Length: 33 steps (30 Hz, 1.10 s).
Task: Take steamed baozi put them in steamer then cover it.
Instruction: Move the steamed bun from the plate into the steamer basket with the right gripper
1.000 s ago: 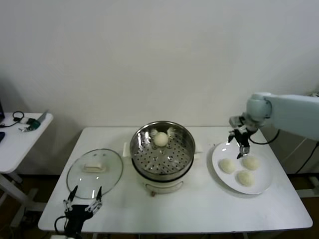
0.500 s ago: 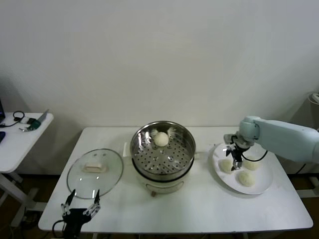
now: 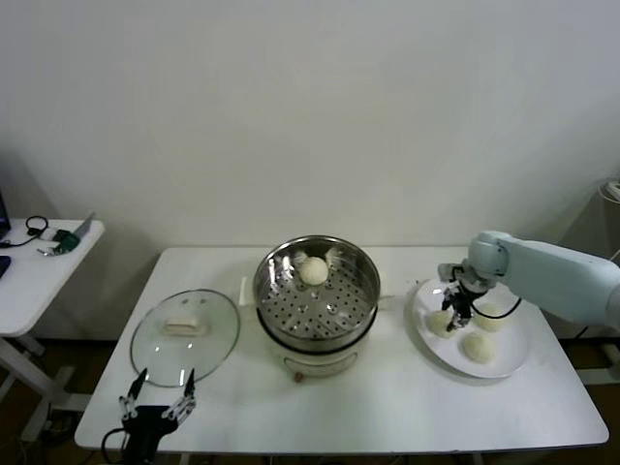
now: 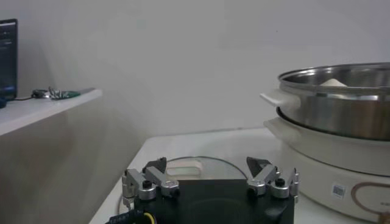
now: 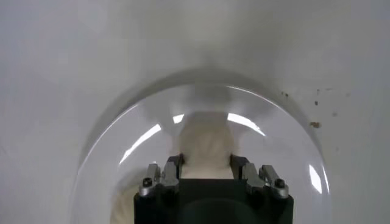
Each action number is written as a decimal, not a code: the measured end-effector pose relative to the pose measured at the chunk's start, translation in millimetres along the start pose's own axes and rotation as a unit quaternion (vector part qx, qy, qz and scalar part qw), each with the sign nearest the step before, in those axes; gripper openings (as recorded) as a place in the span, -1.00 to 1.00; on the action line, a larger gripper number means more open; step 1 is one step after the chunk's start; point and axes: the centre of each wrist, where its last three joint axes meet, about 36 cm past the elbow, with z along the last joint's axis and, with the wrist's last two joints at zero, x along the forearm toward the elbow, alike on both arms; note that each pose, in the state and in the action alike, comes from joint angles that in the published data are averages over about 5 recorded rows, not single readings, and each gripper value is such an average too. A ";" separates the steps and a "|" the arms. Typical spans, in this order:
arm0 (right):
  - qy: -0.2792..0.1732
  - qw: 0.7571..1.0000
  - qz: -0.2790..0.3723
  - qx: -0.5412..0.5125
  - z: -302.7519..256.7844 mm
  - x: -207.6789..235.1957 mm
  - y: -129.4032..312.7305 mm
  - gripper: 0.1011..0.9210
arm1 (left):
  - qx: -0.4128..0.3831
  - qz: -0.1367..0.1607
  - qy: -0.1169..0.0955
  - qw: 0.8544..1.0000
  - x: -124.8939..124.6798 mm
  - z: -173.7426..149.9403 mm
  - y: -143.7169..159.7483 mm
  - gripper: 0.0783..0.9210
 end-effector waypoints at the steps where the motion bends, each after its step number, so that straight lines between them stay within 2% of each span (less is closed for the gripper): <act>1: -0.004 1.000 0.004 0.003 -3.7 12.6 -5.0 0.10 | -0.001 0.000 0.000 1.000 0.0 -0.3 0.1 0.77; 6: -0.032 0.999 0.030 0.020 -34.6 92.1 -29.3 0.10 | -0.003 0.003 -0.003 1.000 0.1 -2.9 0.7 0.77; 11: -0.079 0.994 0.059 0.048 -90.2 179.1 -40.4 0.10 | -0.003 0.009 -0.007 1.000 -0.8 -6.9 -0.7 0.77; 16: -0.123 0.987 0.059 0.086 -162.9 225.0 -29.4 0.10 | -0.004 0.014 -0.012 1.000 -2.3 -10.3 -1.8 0.77; 22: -0.134 0.982 0.037 0.128 -240.0 220.0 -7.6 0.10 | -0.005 0.016 -0.013 1.000 -2.7 -11.8 -2.0 0.77; 33: -0.110 0.980 0.012 0.164 -325.4 147.2 6.3 0.10 | -0.005 0.018 -0.012 1.000 -3.3 -11.2 -2.1 0.77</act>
